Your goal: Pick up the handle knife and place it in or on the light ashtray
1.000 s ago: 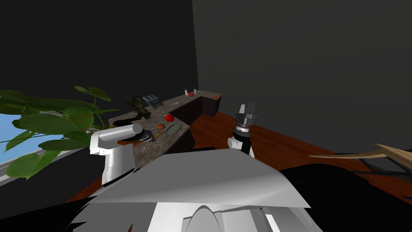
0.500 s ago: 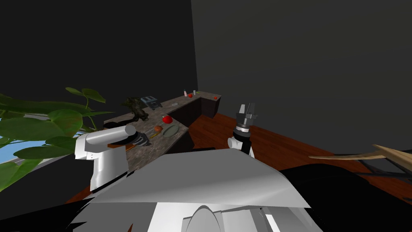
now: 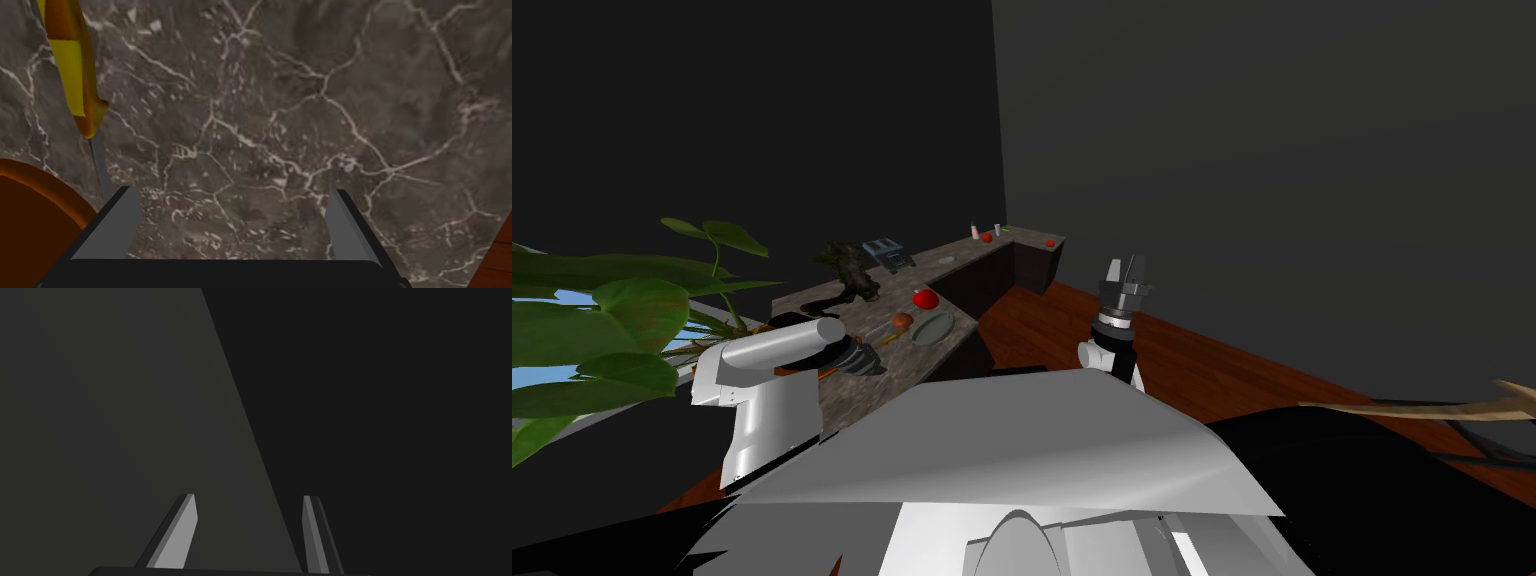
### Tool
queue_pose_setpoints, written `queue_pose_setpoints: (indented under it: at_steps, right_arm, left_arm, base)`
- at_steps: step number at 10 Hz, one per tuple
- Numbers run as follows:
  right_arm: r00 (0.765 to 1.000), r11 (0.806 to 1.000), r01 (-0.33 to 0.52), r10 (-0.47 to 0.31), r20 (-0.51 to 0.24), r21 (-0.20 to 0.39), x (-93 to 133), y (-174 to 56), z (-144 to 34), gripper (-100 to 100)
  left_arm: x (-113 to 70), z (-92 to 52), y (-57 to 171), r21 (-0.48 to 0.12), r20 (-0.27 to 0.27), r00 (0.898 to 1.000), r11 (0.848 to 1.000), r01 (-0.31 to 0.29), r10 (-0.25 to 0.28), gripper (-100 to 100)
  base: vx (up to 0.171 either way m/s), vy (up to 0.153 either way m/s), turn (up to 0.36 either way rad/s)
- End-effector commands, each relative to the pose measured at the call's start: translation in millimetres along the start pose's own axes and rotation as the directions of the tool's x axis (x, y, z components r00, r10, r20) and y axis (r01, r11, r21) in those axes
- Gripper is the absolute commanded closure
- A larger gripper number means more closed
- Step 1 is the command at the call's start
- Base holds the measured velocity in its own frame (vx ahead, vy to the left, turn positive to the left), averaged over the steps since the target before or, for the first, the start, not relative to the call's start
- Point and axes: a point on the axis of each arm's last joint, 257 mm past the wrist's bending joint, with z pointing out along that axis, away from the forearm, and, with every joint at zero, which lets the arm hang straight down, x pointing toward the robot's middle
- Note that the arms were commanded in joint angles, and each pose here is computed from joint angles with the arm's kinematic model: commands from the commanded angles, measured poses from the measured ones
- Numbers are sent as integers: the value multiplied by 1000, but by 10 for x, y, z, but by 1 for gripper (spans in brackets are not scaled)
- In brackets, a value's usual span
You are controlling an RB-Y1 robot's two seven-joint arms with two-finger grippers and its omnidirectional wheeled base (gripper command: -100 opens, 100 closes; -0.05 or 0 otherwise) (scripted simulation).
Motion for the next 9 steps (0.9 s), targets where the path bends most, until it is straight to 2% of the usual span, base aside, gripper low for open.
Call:
queue_pose_setpoints:
  at_steps: [1, 2, 3, 4, 7, 8, 9]
  right_arm:
    - [1000, 1000, 0, 0, 0, 0, 0, 0, 0, 0]
    - [1000, 1000, 0, 0, 0, 0, 0, 0, 0, 0]
    - [1000, 1000, 0, 0, 0, 0, 0, 0, 0, 0]
    - [1000, 1000, 0, 0, 0, 0, 0, 0, 0, 0]
    - [1000, 1000, 0, 0, 0, 0, 0, 0, 0, 0]
    - [1000, 1000, 0, 0, 0, 0, 0, 0, 0, 0]
    - [1000, 1000, 0, 0, 0, 0, 0, 0, 0, 0]
  left_arm:
    - [-32, 3, 84, -29, 9, 1000, 1000, 9, -9, -100]
    - [-25, 3, 58, -17, 5, 1000, 1000, 5, -5, -100]
    - [-29, 3, 69, -20, 6, 1000, 1000, 7, -6, 0]
    - [-14, 89, 60, -17, 5, 1000, 1000, 5, -5, -100]
    - [2, 197, 54, -14, 4, 1000, 1000, 3, -3, -100]
    - [-9, 171, 55, -17, 5, 1000, 1000, 4, -4, -100]
    - [-6, 176, 49, -15, 5, 1000, 1000, 4, -4, 100]
  base:
    - [24, -14, 8]
    - [9, -5, 3]
    - [0, 0, 0]
    - [-2, -1, 15]
    - [-6, -2, 8]
    - [0, 0, 0]
    - [0, 0, 0]
